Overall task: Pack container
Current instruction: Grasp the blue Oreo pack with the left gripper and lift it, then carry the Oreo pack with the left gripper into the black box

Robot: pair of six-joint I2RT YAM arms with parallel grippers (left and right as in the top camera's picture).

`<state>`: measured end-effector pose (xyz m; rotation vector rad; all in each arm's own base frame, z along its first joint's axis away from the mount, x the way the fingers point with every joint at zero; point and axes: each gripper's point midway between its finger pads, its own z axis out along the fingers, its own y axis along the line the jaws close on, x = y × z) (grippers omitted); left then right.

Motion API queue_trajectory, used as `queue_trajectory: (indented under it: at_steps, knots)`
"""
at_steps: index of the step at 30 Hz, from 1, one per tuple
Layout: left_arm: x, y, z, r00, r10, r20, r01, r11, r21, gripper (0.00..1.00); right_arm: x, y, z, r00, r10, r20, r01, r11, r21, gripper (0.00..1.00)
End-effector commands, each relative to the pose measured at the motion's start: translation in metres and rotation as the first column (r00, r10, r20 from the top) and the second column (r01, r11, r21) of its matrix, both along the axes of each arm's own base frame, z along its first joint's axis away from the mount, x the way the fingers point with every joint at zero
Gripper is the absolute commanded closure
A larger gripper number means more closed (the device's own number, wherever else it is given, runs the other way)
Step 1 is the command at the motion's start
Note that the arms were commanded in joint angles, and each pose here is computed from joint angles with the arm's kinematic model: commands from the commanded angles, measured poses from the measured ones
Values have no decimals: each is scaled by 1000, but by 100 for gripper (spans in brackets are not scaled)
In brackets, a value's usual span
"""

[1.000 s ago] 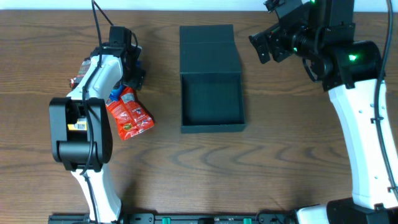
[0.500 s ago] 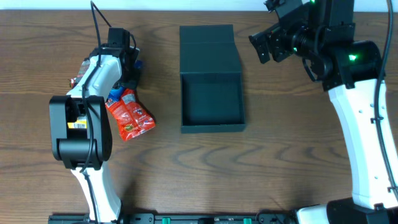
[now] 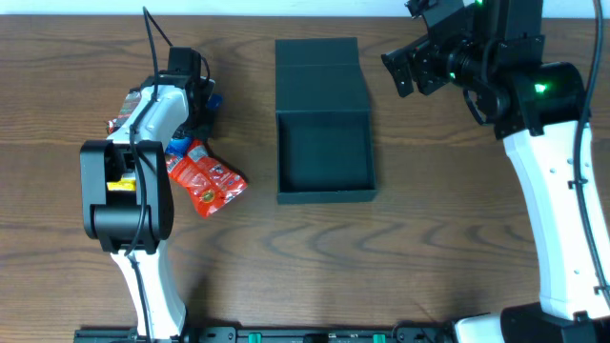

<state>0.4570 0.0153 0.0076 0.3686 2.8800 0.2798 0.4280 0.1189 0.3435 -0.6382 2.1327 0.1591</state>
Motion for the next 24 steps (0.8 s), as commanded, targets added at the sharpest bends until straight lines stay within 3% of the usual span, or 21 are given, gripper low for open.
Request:
queue_trajectory:
  at_steps: [1, 9, 16, 20, 24]
  knots:
    - [5, 3, 0, 1000, 8, 7, -9, 1000, 3, 52, 2, -1, -2, 1000, -13, -15, 14, 1000, 23, 1]
    - [26, 1, 23, 994, 68, 84, -67, 998, -20, 57, 3, -1, 0, 1000, -15, -4, 15, 1000, 27, 1]
    - [61, -16, 87, 978, 67, 197, -60, 997, -44, 58, 5, -2, 2, 1000, -25, 3, 25, 999, 30, 1]
    - [69, -50, 118, 966, 93, 241, -73, 993, -91, 60, 12, -23, 2, 986, -168, -6, 168, 985, 44, 1]
    - [58, -106, 131, 962, 143, 231, -105, 980, -169, 62, 18, -56, 1, 944, -327, -38, 329, 940, 93, 1]
